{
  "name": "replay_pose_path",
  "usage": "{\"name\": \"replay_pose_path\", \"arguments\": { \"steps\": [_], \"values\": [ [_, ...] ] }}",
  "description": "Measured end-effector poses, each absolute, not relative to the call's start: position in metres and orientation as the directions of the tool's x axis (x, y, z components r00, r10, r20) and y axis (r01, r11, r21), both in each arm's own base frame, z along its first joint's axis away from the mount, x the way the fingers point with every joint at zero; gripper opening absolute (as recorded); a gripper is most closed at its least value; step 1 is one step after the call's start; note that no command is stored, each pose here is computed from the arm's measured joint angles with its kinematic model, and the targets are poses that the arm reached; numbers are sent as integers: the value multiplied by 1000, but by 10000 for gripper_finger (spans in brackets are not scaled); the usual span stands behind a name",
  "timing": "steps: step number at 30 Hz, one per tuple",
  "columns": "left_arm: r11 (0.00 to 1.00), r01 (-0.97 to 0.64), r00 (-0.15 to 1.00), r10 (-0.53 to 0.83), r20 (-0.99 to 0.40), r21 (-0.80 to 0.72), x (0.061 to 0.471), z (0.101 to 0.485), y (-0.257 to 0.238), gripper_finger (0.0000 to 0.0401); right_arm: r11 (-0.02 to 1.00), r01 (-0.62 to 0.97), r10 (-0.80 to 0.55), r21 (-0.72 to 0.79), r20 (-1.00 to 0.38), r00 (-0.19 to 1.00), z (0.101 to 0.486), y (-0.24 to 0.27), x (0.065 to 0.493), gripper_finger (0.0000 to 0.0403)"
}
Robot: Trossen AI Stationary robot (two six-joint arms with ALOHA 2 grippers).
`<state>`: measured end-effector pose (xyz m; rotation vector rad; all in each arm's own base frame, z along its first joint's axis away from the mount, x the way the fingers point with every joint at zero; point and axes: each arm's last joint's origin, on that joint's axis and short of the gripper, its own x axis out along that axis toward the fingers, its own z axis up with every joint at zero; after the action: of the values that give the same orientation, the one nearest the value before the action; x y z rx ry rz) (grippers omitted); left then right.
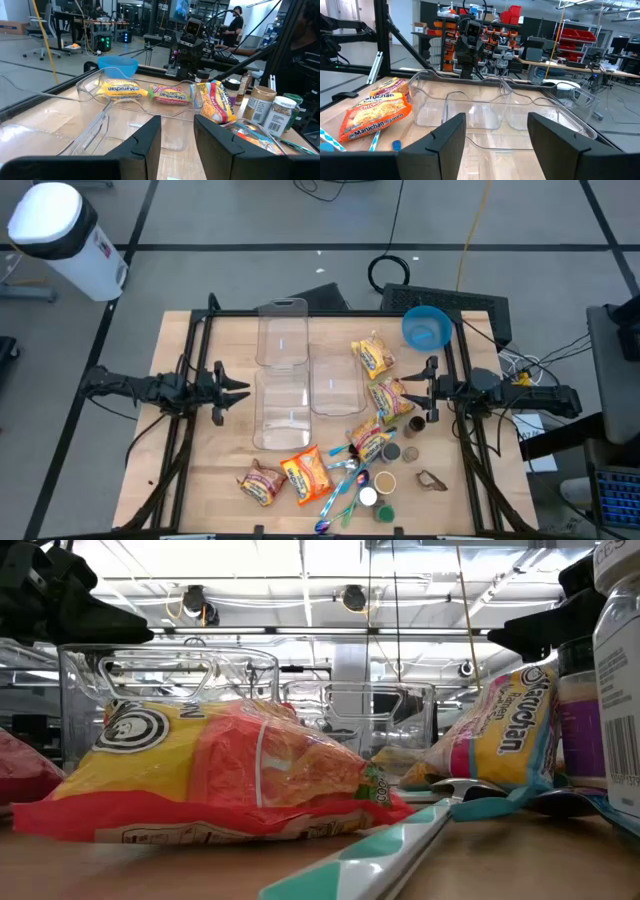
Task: Pick & Place Food Item
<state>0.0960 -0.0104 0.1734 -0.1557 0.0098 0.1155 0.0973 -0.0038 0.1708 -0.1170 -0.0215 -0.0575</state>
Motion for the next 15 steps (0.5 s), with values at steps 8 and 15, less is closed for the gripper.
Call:
{"name": "replay_pose_path", "arguments": {
  "steps": [8,15],
  "values": [
    [981,-115,993,114,-19,-154,96,173,-10,122,992,58,-56,-116,24,998,171,-4,97,206],
    [981,-115,993,114,-18,-154,96,173,-10,122,992,58,-56,-116,24,998,171,-4,97,205]
  ]
}}
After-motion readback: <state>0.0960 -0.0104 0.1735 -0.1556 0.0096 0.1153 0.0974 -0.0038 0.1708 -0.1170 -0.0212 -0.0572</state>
